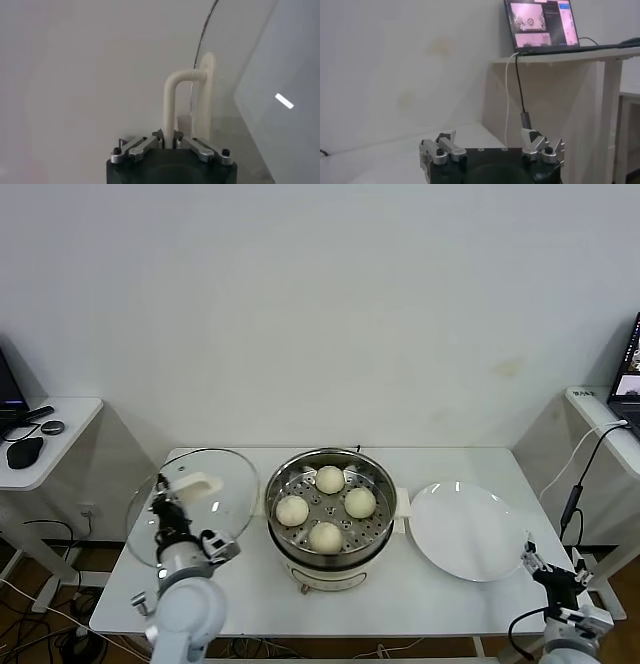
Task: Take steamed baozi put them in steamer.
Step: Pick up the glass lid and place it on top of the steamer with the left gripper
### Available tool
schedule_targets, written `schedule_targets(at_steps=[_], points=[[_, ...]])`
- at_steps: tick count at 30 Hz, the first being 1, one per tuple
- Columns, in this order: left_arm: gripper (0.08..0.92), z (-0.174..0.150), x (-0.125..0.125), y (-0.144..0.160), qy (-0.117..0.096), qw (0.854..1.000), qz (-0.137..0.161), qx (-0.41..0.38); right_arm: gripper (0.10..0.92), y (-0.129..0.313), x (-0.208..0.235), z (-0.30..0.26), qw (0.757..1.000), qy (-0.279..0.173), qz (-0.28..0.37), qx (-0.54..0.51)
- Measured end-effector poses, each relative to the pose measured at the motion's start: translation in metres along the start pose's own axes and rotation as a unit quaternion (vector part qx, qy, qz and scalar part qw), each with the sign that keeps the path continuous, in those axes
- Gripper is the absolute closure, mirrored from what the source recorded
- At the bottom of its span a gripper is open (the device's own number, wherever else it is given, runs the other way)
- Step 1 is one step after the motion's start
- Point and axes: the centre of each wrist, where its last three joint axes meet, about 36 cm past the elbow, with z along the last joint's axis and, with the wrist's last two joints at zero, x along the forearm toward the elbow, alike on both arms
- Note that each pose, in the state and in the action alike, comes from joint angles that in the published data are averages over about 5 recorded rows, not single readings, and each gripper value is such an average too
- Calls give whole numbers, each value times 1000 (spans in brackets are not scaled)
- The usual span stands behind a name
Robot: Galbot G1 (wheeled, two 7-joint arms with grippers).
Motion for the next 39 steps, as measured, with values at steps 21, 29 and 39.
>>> schedule_targets(at_steps=[21, 29, 39], points=[[827, -135, 62, -7, -169, 985, 40, 12, 200, 0, 0, 7, 1000, 14, -3, -2], [827, -164, 67, -21, -201, 979, 31, -7, 200, -1, -2, 4, 1000, 14, -3, -2], [827, -175, 68, -44, -207, 977, 29, -43, 200, 1, -3, 3, 1000, 11, -3, -4]])
